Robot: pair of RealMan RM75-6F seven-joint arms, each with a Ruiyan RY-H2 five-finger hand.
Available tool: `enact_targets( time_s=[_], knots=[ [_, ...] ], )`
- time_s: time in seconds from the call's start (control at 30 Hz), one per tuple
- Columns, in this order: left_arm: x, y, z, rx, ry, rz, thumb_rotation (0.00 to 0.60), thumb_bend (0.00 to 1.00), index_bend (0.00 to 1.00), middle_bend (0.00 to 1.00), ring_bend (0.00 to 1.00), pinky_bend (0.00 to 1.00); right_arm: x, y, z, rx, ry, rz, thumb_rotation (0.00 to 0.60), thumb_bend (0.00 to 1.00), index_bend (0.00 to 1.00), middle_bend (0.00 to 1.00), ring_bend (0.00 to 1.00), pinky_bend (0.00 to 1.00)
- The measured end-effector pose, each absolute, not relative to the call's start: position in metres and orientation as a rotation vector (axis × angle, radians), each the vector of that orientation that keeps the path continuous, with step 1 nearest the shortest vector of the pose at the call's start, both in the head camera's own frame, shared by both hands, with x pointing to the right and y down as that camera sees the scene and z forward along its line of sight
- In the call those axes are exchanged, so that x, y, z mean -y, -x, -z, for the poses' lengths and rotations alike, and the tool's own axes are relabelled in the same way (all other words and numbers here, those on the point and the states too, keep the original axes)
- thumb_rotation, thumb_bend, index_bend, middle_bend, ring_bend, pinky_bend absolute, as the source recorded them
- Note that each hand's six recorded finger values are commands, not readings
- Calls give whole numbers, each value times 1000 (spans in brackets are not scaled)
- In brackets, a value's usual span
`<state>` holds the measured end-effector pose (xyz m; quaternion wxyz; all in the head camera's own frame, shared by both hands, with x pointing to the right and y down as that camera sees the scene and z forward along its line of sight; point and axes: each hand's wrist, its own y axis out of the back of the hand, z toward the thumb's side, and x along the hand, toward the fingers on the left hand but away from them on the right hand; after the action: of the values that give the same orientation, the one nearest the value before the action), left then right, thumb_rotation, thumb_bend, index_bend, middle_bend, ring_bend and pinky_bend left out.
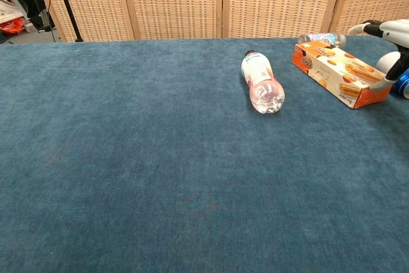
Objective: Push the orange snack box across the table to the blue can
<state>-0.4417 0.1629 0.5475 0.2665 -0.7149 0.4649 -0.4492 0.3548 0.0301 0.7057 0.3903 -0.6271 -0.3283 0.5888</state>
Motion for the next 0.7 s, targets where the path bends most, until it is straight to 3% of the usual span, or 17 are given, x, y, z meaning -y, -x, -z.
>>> enact_targets(
  time_s=[0.17, 0.33, 0.6, 0.7],
  knots=[
    [-162, 444, -545, -1272, 1927, 1207, 600, 0, 0, 0, 0, 0, -31, -353, -692, 822, 1590, -1467, 600, 0, 0, 0, 0, 0],
    [-164, 446, -540, -1278, 1927, 1189, 600, 0, 0, 0, 0, 0, -47, -348, -659, 835, 1629, -1391, 600, 0, 0, 0, 0, 0],
    [-174, 452, -531, -1267, 1836, 1206, 600, 0, 0, 0, 0, 0, -107, -364, -574, 980, 1637, -1243, 600, 0, 0, 0, 0, 0],
    [-180, 454, -530, -1248, 1794, 1233, 600, 0, 0, 0, 0, 0, -130, -377, -556, 1017, 1614, -1233, 600, 0, 0, 0, 0, 0]
  ],
)
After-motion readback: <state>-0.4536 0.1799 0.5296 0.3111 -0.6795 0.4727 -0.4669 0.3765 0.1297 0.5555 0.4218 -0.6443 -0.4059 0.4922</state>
